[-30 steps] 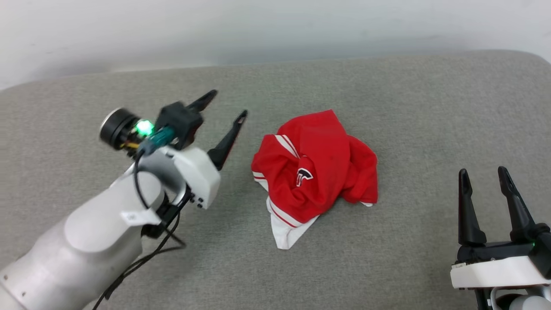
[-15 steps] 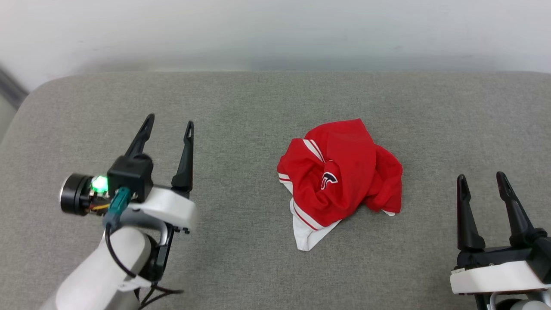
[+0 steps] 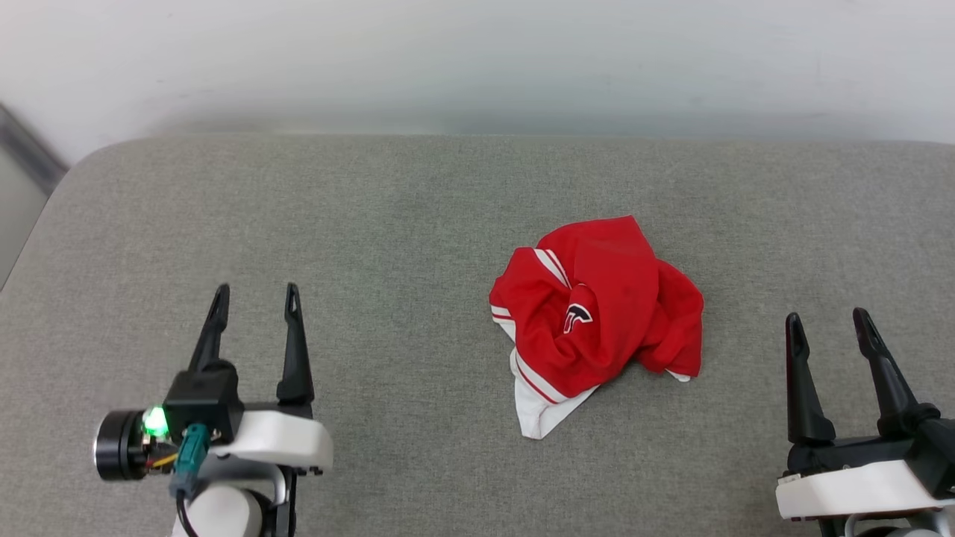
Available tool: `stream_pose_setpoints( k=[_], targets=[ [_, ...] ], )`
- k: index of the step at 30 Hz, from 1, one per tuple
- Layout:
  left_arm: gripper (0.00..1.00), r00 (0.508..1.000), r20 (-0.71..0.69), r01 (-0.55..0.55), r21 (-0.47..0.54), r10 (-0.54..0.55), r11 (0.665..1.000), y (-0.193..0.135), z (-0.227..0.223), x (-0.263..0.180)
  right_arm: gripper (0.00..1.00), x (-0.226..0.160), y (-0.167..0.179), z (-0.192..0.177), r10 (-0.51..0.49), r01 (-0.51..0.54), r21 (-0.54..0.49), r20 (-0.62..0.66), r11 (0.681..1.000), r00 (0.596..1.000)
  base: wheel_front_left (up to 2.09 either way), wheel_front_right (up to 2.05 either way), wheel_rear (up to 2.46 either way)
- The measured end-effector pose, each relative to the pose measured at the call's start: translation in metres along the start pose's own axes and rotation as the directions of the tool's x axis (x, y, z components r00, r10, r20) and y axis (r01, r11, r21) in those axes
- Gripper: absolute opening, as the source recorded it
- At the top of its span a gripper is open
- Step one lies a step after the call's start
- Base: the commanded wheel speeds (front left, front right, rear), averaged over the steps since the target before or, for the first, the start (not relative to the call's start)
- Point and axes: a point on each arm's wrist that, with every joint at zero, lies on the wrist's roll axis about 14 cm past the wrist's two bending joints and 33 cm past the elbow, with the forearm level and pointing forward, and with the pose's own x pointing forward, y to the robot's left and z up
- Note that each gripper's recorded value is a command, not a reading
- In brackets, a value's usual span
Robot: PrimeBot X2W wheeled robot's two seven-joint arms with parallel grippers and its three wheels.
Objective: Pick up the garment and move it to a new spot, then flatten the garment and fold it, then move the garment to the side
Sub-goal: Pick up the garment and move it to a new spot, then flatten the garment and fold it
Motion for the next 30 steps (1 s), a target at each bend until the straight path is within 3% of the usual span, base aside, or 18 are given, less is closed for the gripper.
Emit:
stream_pose_setpoints(
  k=[15,30],
  targets=[
    [1.0,0.996,-0.074,-0.053,-0.025,0.051,0.998,0.01,-0.023,-0.043,1.0,-0.015,0.001,-0.007,-0.003,0.003,0.014,-0.034,1.0,0.999,0.0,0.0,0.0],
    [1.0,0.996,-0.087,-0.01,-0.055,0.005,0.998,0.003,-0.026,-0.058,1.0,-0.028,0.005,-0.013,0.005,-0.002,0.038,-0.06,0.999,0.998,0.0,0.0,0.0]
  ],
)
